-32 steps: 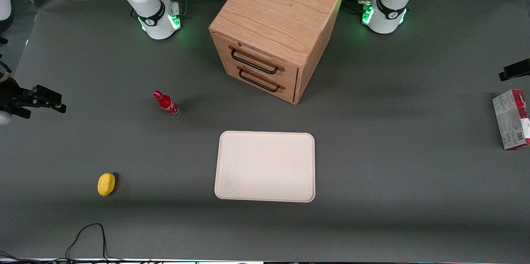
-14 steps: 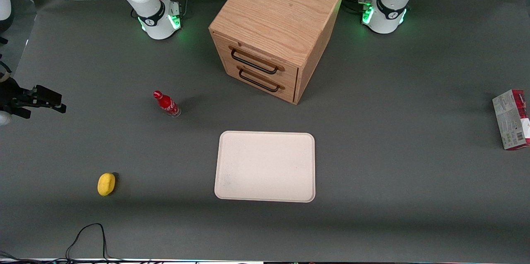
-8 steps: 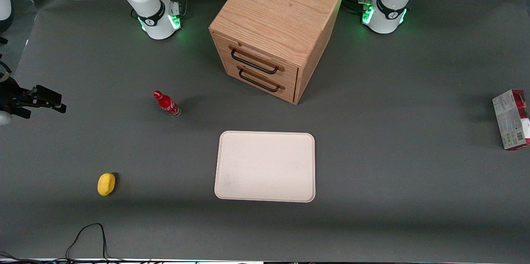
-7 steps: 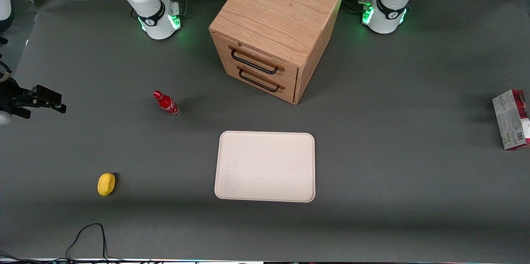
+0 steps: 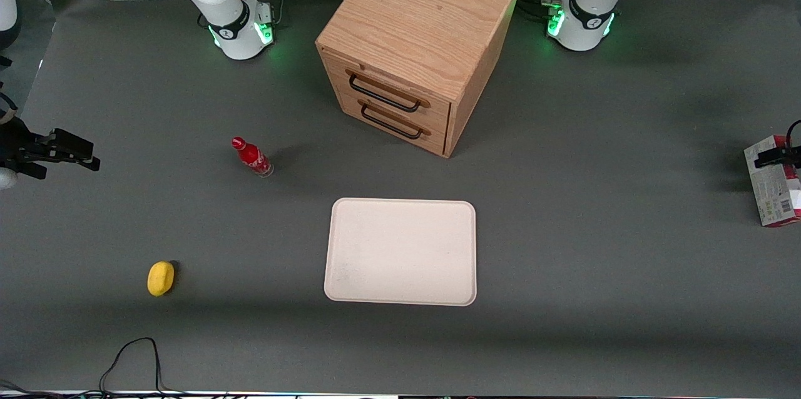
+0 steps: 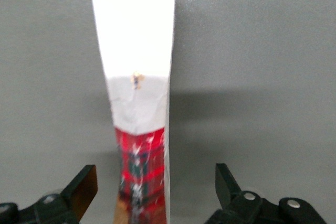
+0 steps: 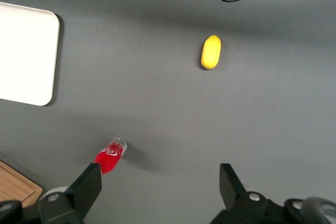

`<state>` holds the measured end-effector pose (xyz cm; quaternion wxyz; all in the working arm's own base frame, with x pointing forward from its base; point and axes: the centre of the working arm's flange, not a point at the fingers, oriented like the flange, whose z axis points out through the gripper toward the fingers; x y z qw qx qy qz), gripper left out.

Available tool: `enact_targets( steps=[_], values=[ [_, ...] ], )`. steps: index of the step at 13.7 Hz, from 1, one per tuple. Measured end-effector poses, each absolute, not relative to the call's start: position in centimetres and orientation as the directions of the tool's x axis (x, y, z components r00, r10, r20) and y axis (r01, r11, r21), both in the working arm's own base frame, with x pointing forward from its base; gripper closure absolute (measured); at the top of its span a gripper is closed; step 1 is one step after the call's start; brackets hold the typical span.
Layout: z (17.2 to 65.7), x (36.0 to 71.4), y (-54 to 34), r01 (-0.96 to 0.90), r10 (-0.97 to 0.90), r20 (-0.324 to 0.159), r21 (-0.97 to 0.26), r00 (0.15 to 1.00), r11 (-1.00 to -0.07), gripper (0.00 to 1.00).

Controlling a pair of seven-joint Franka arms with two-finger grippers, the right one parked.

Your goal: Place red cookie box on tray

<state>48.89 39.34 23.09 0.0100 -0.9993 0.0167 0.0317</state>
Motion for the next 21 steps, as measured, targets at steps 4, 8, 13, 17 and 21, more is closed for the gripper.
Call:
enact_targets(
  steps=[4,8,13,17,21],
  values=[
    [22.9,49.3,39.1,-0.041,-0.039,-0.052,-0.023,0.998,-0.999,0.04],
    [23.5,49.7,39.4,-0.062,-0.060,-0.039,-0.034,0.997,-0.998,0.37],
    [23.9,50.0,39.7,-0.091,-0.090,-0.031,-0.041,0.995,-0.995,0.91],
    [25.8,51.2,39.6,-0.103,-0.102,-0.052,-0.025,0.993,-0.994,0.94],
    [37.6,55.0,36.5,-0.132,-0.135,-0.139,0.028,0.981,-0.991,0.94]
  ],
)
